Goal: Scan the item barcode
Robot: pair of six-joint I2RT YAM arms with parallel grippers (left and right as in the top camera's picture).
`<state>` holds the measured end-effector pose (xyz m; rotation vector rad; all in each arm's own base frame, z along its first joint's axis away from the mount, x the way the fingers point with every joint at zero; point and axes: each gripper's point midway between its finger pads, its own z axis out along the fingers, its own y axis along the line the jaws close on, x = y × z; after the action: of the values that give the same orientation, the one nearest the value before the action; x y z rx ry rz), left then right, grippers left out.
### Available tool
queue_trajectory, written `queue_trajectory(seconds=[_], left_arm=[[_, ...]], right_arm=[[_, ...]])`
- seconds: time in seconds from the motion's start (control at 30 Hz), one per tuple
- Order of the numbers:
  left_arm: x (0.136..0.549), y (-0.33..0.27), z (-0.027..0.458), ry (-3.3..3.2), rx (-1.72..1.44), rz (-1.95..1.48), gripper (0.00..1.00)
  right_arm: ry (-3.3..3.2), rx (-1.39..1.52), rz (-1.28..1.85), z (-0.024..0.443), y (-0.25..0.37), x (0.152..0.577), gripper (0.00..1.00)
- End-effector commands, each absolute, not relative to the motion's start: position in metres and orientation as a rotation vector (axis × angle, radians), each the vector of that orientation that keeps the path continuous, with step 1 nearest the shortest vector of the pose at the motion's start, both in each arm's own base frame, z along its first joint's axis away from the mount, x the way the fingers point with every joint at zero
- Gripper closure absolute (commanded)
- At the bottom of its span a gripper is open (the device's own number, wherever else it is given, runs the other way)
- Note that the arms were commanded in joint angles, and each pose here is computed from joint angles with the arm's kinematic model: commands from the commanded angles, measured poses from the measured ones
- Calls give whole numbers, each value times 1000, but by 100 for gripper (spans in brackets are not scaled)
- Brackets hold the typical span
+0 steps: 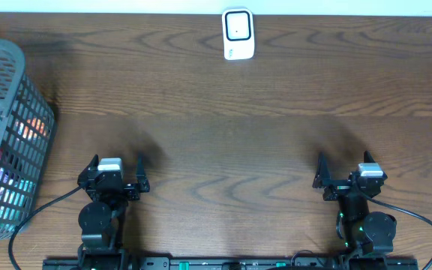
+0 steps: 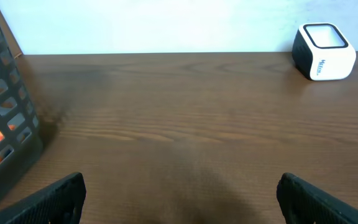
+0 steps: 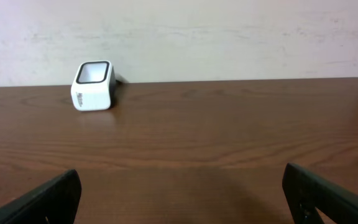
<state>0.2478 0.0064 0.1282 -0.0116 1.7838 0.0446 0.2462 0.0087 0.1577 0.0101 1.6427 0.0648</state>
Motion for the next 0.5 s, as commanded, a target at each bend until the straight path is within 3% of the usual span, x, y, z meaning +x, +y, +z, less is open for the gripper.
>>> queue_trajectory(seconds=[0.0, 0.3, 0.4, 0.47], left_arm=[[244, 12, 111, 1841, -22, 86, 2], [245, 7, 114, 1829, -26, 41, 2], [222, -91, 126, 1837, 44, -781, 2], [199, -121, 134, 1856, 79, -1086, 2]], right_arm=[[1649, 16, 75, 156, 10, 246, 1], [1649, 16, 75, 156, 10, 246, 1], [1649, 16, 75, 156, 10, 246, 1], [1649, 15, 75, 156, 10, 246, 1]])
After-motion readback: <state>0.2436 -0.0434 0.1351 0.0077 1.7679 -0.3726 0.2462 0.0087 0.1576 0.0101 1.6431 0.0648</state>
